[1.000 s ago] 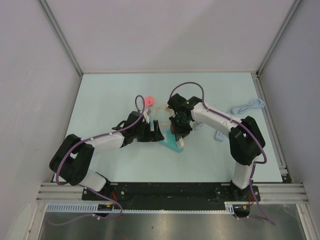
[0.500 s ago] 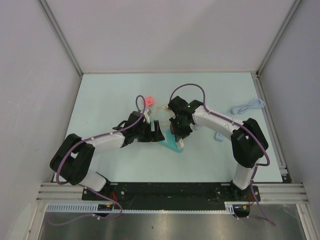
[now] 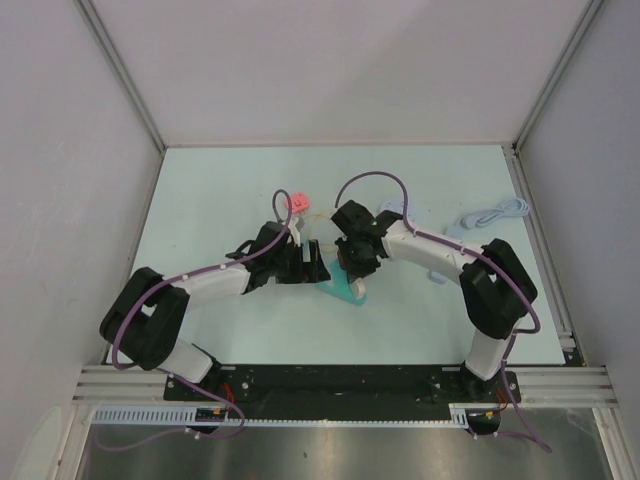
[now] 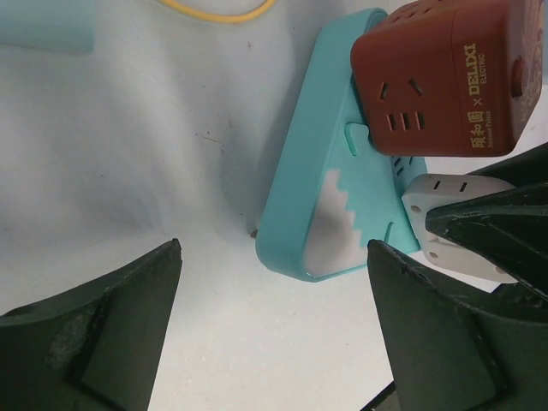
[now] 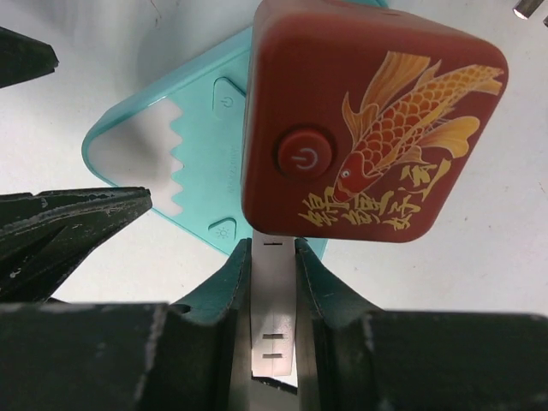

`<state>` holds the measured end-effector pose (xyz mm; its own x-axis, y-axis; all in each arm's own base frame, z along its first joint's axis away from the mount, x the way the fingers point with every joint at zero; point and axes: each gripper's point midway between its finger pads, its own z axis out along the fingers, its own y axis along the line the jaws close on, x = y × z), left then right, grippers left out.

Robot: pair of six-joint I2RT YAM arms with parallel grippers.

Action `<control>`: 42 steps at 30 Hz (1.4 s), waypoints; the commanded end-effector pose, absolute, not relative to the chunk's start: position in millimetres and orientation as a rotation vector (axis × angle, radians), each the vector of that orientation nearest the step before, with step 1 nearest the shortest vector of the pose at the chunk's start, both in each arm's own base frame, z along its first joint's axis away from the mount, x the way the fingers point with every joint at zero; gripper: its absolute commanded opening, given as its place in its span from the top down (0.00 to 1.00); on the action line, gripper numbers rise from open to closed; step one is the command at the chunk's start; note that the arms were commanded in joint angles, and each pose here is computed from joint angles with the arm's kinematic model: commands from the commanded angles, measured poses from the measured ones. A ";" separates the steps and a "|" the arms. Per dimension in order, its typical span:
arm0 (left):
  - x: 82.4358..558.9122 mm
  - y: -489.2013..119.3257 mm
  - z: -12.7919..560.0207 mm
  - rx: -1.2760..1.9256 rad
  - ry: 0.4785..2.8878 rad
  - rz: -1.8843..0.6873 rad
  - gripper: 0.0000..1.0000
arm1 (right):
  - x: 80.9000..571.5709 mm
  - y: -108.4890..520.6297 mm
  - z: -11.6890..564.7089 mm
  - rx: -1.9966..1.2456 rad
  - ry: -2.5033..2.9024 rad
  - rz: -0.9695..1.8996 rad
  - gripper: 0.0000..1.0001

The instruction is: Insert the plug

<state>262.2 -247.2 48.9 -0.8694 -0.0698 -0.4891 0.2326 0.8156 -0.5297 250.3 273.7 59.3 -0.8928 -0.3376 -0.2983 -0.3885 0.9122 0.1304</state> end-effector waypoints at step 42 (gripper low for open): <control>270.5 -237.1 92.5 0.133 2.394 -0.729 0.02 | 249.6 271.4 99.7 -0.405 2.571 0.396 0.44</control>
<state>261.4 -232.8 70.4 -0.8390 -0.0799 -0.5383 0.2229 0.8519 -0.4739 245.4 264.7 84.3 -0.8315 -0.2345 -0.5036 -0.3576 0.9197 0.1621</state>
